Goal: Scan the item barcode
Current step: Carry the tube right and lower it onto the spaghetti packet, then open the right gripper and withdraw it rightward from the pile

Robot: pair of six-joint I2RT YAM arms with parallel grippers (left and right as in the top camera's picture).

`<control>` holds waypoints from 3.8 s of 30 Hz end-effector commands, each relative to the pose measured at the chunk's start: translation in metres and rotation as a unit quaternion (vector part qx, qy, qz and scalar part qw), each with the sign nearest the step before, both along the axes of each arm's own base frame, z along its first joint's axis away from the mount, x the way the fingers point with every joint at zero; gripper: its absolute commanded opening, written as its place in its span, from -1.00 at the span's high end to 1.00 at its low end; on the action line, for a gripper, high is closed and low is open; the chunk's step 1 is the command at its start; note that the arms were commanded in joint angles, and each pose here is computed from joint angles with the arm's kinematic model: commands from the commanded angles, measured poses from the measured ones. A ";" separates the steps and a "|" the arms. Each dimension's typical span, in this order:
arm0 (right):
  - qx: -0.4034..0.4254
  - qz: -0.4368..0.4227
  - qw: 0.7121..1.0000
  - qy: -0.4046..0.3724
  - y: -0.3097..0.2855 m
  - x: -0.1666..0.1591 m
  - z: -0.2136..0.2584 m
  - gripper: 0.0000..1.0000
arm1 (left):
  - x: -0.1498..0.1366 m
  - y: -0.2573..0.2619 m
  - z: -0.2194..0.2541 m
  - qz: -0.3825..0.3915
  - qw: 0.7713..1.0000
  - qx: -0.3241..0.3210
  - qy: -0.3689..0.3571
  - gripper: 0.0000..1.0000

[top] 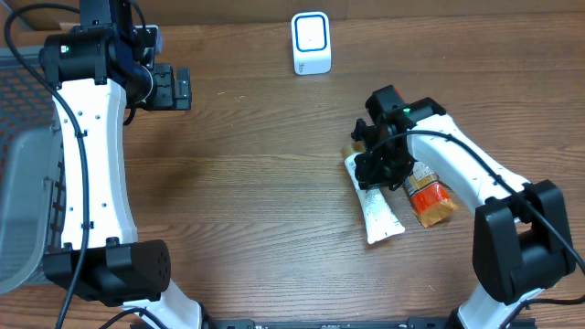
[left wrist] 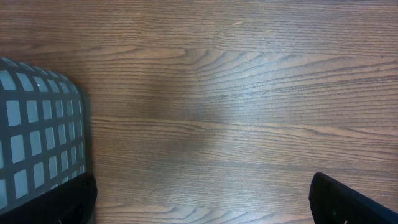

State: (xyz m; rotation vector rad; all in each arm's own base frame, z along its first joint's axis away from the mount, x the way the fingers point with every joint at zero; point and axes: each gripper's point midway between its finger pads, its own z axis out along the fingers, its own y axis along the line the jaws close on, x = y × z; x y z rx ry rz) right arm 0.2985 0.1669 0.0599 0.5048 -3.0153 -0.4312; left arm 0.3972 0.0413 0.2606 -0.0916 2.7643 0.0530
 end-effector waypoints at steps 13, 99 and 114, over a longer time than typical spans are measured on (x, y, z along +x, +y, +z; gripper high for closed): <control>-0.004 -0.022 1.000 0.008 -0.018 -0.006 -0.033 0.72 | 0.002 -0.001 -0.003 -0.011 1.000 0.005 0.005 -1.00; 0.090 -0.171 0.932 -0.307 -0.099 -0.031 0.274 -1.00 | 0.002 -0.001 -0.003 -0.011 1.000 0.005 0.005 -1.00; 0.093 -0.170 0.927 -0.322 -0.100 -0.039 0.282 -1.00 | 0.002 -0.001 -0.003 -0.011 1.000 0.005 0.005 -1.00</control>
